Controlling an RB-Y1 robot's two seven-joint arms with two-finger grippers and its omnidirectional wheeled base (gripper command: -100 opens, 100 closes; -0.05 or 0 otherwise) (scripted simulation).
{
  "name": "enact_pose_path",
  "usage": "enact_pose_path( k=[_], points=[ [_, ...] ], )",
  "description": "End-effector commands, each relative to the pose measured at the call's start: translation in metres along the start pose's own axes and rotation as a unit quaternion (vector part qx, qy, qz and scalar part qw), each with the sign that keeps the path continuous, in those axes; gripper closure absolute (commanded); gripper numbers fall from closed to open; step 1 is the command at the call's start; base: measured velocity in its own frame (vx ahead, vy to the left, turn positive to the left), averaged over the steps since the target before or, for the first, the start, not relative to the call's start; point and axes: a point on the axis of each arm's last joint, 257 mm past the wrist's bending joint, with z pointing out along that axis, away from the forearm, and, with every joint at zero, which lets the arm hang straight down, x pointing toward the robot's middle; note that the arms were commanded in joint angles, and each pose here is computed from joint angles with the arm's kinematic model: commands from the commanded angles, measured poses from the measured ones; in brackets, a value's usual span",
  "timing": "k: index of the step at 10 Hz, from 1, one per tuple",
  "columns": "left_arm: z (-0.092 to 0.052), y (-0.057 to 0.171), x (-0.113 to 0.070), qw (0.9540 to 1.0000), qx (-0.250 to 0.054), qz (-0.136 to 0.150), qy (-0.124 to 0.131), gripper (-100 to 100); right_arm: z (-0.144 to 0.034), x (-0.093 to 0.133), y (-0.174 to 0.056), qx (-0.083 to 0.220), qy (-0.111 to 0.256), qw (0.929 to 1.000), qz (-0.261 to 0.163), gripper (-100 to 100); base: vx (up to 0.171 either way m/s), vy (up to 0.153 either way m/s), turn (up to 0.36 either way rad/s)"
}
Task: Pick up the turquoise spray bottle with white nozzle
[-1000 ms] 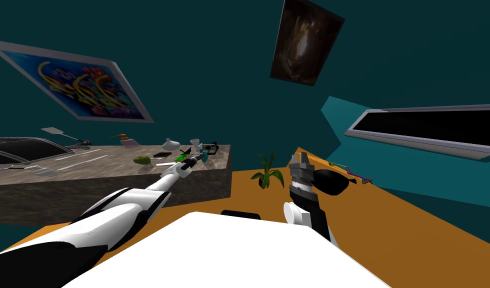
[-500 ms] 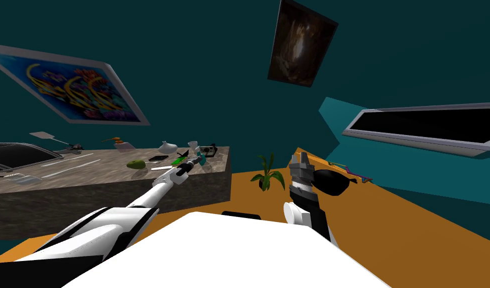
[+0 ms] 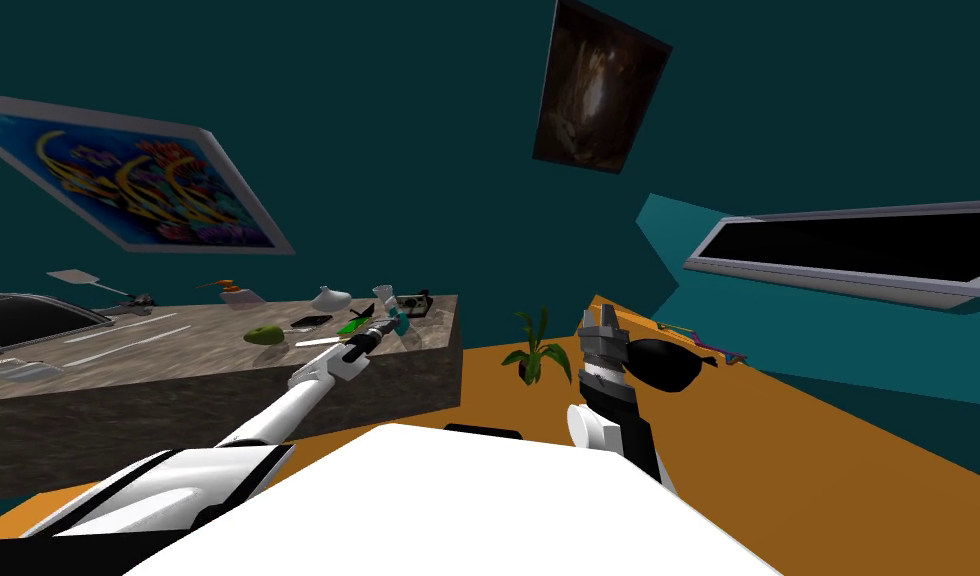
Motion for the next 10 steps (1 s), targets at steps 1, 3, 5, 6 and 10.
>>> enact_pose_path(
  k=[1, 3, 5, 6, 10],
  points=[
    [-0.012, 0.011, 0.007, 0.9998, -0.016, -0.009, 0.005, 100, 0.0, 0.0, 0.0, 0.0, 0.0, 1.0, 0.0, 0, 0.049, 0.01, -0.051],
    [-0.026, 0.006, 0.01, 1.0, -0.005, -0.001, 0.004, 100, 0.0, 0.0, 0.0, 0.0, 0.0, 1.0, 0.0, 0, 0.051, 0.009, -0.014],
    [-0.036, 0.015, 0.009, 0.9998, -0.018, -0.008, 0.002, 100, 0.0, 0.0, 0.0, 0.0, 0.0, 1.0, 0.0, 0, 0.034, 0.007, -0.022],
    [-0.044, 0.012, 0.009, 0.9999, -0.012, -0.004, 0.002, 100, 0.0, 0.0, 0.0, 0.0, 0.0, 1.0, 0.0, 0, 0.068, 0.02, -0.032],
    [-0.074, 0.014, 0.009, 0.9999, -0.013, 0.0, 0.0, 100, 0.0, 0.0, 0.0, 0.0, 0.0, 1.0, 0.0, 0, 0.047, 0.009, -0.016]
  ],
)
